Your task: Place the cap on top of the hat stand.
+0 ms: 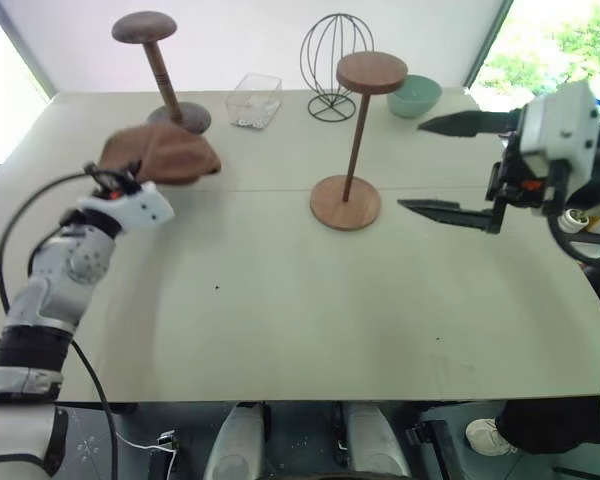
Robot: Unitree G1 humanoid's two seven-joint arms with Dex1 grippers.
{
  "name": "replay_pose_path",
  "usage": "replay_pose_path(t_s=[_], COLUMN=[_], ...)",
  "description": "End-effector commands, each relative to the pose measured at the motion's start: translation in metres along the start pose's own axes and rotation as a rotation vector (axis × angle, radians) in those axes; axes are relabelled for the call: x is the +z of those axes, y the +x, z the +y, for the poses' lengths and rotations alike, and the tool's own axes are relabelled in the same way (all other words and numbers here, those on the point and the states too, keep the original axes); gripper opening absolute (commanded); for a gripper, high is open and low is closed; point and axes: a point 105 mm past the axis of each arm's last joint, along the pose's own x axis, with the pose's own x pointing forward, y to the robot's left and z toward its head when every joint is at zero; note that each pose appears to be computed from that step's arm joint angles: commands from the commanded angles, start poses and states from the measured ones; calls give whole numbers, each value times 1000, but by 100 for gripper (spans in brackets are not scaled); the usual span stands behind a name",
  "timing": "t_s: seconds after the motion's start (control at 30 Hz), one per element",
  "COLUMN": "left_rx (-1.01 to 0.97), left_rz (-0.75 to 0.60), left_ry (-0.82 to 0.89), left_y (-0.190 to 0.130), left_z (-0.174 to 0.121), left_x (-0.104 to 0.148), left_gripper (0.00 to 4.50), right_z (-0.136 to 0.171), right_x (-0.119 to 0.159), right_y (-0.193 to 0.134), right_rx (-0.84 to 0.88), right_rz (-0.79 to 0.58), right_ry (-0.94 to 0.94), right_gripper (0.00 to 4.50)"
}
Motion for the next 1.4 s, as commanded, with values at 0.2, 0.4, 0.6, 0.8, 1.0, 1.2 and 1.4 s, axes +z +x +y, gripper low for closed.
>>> replay_pose_path(t_s=[0.2, 0.4, 0.6, 0.8, 1.0, 1.2, 1.4], left_rx=[236, 284, 209, 68, -3, -47, -66], left_rz=[-445, -659, -756, -759, -804, -804, -760], left_ry=[-92, -201, -219, -175, -141, -147, -153], left_y=[40, 54, 63, 63, 48, 42, 43], left_z=[95, 110, 81, 27, -1, -8, -7], left_x=[123, 191, 223, 222, 228, 225, 218], left_gripper=[3, 3, 3, 3, 3, 3, 269], right_z=[-34, -52, -51, -44, -39, -36, -28], right_x=[8, 12, 9, 10, 8, 5, 0], right_y=[-39, -64, -75, -75, -68, -56, -41], right_rx=[-165, -295, -340, -356, -357, -333, -279], right_rz=[19, 14, 45, 44, 36, 17, 20], right_ry=[-20, -2, -3, 10, 28, 43, 33], right_gripper=[450, 450, 450, 450, 450, 450, 450])
